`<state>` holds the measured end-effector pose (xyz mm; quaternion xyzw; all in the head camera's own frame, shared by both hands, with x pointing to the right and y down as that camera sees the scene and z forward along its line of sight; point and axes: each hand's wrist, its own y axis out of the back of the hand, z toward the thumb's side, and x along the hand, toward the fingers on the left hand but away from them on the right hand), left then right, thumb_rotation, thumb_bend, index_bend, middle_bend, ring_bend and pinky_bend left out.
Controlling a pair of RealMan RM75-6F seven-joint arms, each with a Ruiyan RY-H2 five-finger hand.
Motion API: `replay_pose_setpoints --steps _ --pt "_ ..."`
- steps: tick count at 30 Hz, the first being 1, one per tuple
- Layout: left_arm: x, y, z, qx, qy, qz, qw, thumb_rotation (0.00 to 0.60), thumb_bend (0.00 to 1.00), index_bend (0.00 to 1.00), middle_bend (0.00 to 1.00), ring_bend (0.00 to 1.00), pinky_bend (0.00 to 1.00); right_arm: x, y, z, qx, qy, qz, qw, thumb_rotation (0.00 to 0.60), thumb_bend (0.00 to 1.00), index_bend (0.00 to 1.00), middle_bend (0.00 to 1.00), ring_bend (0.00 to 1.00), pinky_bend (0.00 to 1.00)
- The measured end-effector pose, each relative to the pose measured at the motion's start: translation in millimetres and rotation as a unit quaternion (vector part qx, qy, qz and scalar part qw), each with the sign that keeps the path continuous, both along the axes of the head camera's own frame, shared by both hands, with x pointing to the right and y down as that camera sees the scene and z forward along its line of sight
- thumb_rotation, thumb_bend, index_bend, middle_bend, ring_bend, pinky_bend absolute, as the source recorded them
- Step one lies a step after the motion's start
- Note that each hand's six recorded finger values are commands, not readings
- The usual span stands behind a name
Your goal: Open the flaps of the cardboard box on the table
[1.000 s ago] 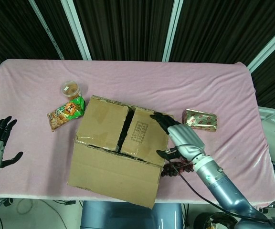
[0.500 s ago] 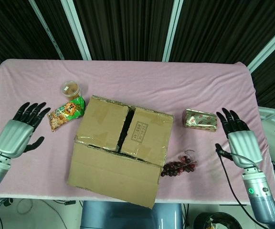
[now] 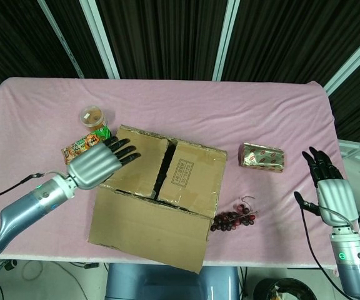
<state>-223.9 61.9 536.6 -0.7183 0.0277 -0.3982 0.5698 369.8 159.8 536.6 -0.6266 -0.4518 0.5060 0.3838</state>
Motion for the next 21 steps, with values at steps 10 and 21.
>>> replay_pose_setpoints --steps 10,21 --pt "82.1 0.5 13.0 0.004 -0.021 0.129 0.9914 0.6 0.73 0.23 0.27 0.18 0.28 6.1 -4.2 -3.3 0.003 -0.016 0.017 0.9997 0.6 0.33 0.0 0.0 0.0 0.24" --pt "121.5 24.8 37.2 -0.014 -0.028 0.192 0.981 0.6 0.77 0.32 0.41 0.27 0.33 9.3 -6.9 -6.0 0.004 -0.025 0.027 0.9993 0.6 0.33 0.0 0.0 0.0 0.24"
